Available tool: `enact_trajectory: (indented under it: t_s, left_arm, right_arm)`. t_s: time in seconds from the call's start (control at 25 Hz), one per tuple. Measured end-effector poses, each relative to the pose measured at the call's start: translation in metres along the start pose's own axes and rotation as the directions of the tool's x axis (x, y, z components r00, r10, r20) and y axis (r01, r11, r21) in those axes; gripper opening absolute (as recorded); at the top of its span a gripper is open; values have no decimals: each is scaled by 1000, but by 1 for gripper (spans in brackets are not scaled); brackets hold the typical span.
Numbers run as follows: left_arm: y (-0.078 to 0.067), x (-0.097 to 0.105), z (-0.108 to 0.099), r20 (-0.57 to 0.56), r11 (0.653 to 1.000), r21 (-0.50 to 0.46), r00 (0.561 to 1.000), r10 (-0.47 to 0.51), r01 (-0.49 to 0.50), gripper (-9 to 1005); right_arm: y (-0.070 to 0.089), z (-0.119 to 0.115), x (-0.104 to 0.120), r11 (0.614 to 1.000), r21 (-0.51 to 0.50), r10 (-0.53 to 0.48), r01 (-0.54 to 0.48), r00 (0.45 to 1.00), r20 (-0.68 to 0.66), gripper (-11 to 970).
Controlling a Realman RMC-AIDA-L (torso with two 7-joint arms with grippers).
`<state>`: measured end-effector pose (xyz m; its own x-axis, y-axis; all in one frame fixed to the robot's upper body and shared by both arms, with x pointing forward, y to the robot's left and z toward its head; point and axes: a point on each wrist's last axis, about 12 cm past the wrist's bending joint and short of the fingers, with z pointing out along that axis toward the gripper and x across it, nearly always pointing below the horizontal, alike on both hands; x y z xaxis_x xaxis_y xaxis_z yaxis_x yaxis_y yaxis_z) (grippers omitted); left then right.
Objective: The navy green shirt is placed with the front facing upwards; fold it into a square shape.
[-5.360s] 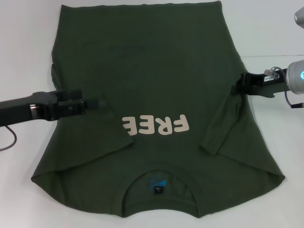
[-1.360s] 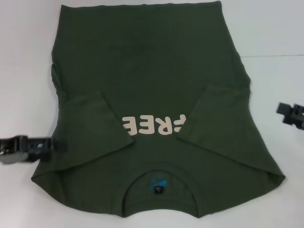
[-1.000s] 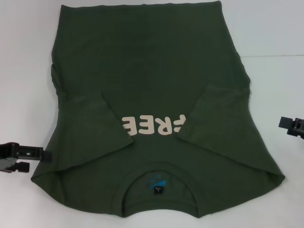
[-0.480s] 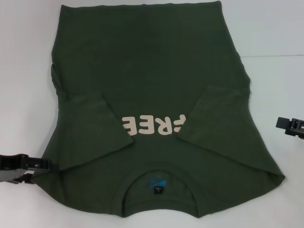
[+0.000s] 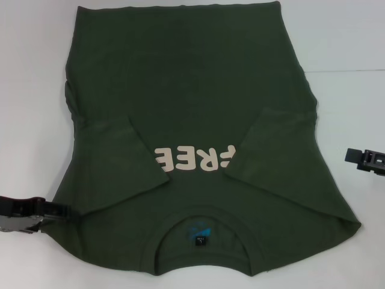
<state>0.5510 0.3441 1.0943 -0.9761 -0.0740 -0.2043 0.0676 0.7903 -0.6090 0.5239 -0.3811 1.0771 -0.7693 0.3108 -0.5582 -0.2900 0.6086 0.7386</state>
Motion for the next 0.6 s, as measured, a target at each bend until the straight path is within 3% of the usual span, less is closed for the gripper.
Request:
enact_trajectory:
  t_s: [0.52,0.6]
  left_arm:
    - [2,-3,-1,18,1000,-24,1000,-2,3,540]
    - [2,-4,-1,18,1000,-25,1000,1,-1,461]
  right_arm:
    - [1,1,-1,1000,-3,0,0,1000,-7,900]
    - [1,0,-2,1000,-4,1,-1,1000,-6,899]
